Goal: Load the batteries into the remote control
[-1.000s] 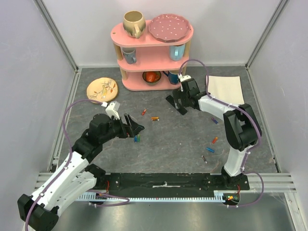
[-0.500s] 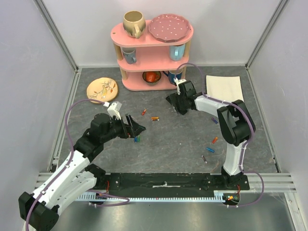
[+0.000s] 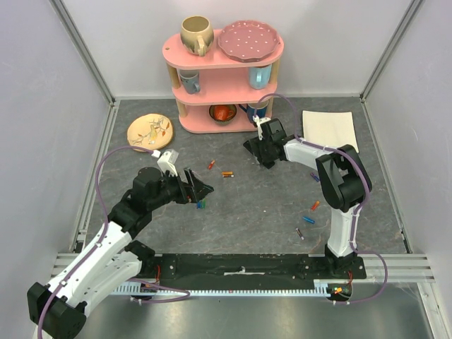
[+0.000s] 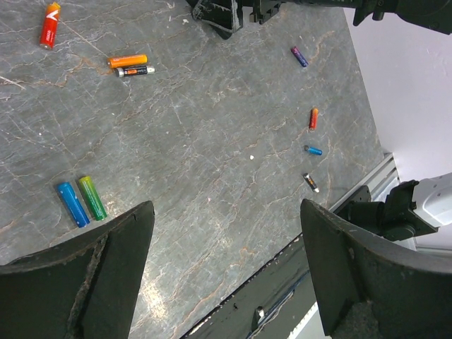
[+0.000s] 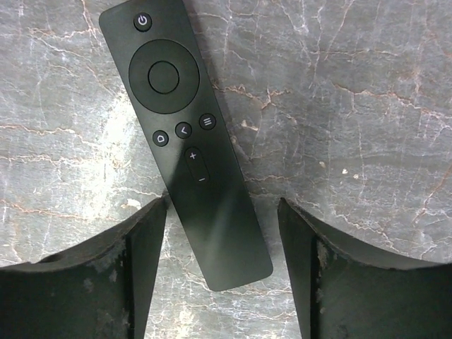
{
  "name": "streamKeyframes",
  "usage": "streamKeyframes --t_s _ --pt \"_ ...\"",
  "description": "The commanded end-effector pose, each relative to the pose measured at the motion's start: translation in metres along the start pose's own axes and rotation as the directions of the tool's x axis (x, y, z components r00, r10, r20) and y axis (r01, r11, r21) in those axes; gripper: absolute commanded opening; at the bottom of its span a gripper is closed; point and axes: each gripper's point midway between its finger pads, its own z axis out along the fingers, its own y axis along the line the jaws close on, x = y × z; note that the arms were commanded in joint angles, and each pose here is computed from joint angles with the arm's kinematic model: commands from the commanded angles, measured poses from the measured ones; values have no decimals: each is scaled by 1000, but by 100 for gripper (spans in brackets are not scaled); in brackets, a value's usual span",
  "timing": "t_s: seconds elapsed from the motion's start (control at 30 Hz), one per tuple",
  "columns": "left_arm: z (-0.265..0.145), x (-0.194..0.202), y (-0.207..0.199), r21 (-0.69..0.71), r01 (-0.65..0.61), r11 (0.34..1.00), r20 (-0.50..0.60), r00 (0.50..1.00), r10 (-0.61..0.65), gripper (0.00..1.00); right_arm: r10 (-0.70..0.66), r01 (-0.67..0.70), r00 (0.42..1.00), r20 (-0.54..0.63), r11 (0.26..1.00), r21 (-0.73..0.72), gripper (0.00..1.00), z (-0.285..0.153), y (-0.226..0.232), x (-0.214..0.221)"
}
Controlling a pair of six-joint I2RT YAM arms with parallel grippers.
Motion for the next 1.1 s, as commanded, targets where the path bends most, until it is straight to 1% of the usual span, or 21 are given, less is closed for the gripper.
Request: streamKeyframes --t_s 0.0,0.1,0.17,0.37,0.4,0.47,0.5,0.53,0.57,0.6,0.63,0.67,0.7,0.73,0.77,0.8,0.87,0.9,0.97,1.0,1.07 --pt "-2 -7 -10 46 -51 998 26 998 50 89 14 -15 1000 -14 999 -43 69 -1 9 5" --pt "-2 -6 -9 46 -50 998 23 999 49 89 36 -38 999 -32 998 -58 58 -2 13 14" --pt "-1 -4 -8 45 -45 998 20 999 44 89 50 -53 998 -35 996 -67 54 -3 16 16" --pt "-1 -3 -8 45 -41 998 18 999 41 89 54 -57 997 -52 996 -62 36 -6 31 31" --pt "-1 -3 -8 45 -40 998 18 999 39 89 56 -59 997 -54 996 -60 30 -7 33 34" --pt "-1 -4 -8 44 -40 998 19 999 39 89 80 -80 997 -20 996 -46 23 -13 34 27" --pt "-1 -5 -8 41 -40 998 23 999 39 89 92 -93 996 -16 995 -36 18 -16 33 29" --pt "-2 -6 -7 38 -42 998 27 999 41 89 105 -104 994 21 994 -37 15 -26 33 19" --pt "-2 -5 -6 33 -39 999 25 999 38 89 131 -131 991 31 991 -16 12 -31 32 22" --pt "-2 -6 -5 26 -38 999 31 999 37 89 151 -150 986 66 989 -13 0 -43 32 14" --pt "-2 -6 -5 25 -36 999 32 999 35 88 174 -174 982 77 985 -10 0 -49 32 13" --pt "-2 -7 -4 20 -33 999 35 999 32 88 186 -186 980 70 982 4 0 -53 35 23" --pt "-1 -7 -2 11 -29 1000 38 999 28 88 243 -244 965 95 970 -5 0 -64 40 19" --pt "-1 -8 -2 9 -23 1000 43 999 23 88 271 -272 957 104 962 3 0 -69 42 21" --pt "-1 -8 -1 4 -18 1000 46 999 18 88 276 -278 957 89 961 8 0 -72 51 35" --pt "0 -8 1 -6 -11 1000 51 999 12 87 346 -352 930 124 936 27 0 -80 52 33" --pt "0 -10 2 -16 7 1000 61 998 -6 87 368 -374 923 110 927 38 0 -86 70 52" --pt "0 -11 6 -41 27 999 73 997 -24 86 413 -423 900 138 904 59 0 -90 72 52" --pt "-3 -14 11 -67 48 997 100 994 -41 86 430 -443 893 130 891 96 0 -96 84 68" --pt "-3 -15 15 -91 62 994 112 992 -52 86 469 -487 870 152 866 113 0 -97 85 69" --pt "-5 -16 19 -110 75 991 130 990 -60 85 473 -493 867 156 859 136 0 -100 92 82"
